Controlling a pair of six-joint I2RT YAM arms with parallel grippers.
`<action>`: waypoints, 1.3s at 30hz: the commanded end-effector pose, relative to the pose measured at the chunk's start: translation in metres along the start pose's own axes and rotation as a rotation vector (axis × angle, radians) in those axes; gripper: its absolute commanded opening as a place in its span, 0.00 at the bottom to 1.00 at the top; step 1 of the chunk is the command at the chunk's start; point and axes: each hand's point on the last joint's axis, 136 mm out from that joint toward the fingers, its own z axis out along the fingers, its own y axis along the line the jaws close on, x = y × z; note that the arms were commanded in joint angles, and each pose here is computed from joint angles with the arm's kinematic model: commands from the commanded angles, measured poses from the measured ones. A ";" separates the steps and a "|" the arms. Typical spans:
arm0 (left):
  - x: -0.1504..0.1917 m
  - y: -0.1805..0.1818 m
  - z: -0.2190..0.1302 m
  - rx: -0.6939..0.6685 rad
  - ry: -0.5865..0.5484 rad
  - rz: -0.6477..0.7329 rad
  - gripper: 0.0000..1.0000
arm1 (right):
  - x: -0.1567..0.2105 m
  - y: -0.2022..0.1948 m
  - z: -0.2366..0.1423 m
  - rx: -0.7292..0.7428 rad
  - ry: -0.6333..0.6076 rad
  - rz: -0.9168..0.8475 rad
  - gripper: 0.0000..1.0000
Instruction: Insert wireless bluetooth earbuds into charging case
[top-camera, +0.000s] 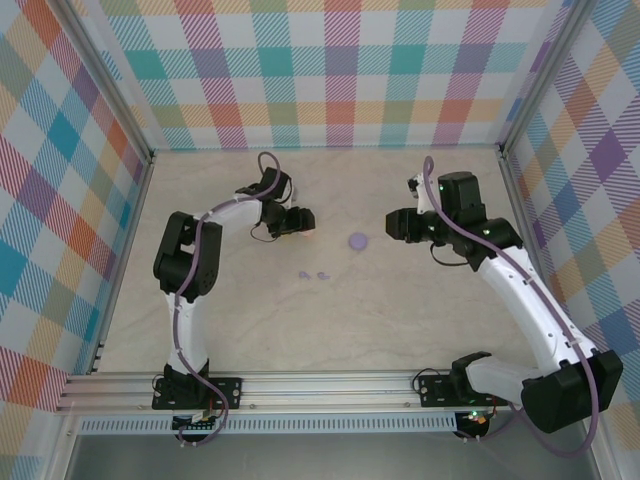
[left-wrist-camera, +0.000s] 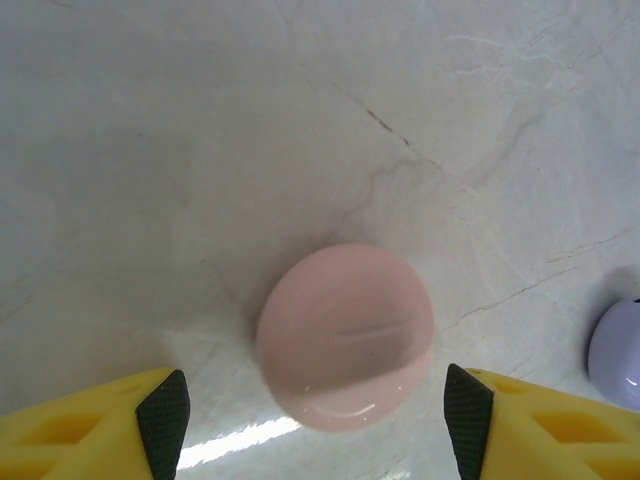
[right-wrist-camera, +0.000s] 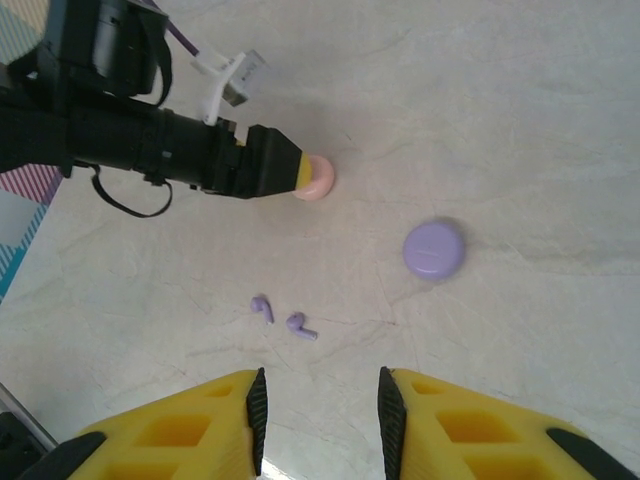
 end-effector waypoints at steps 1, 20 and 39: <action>-0.015 -0.005 -0.035 -0.013 -0.049 0.047 0.69 | 0.012 -0.010 0.018 0.017 0.055 0.027 0.36; -0.012 -0.114 0.014 0.186 0.051 0.125 0.36 | 0.064 -0.068 0.135 0.086 0.325 0.294 0.21; 0.006 -0.135 0.072 0.250 0.159 0.067 0.15 | 0.088 -0.101 0.197 0.142 0.449 0.391 0.14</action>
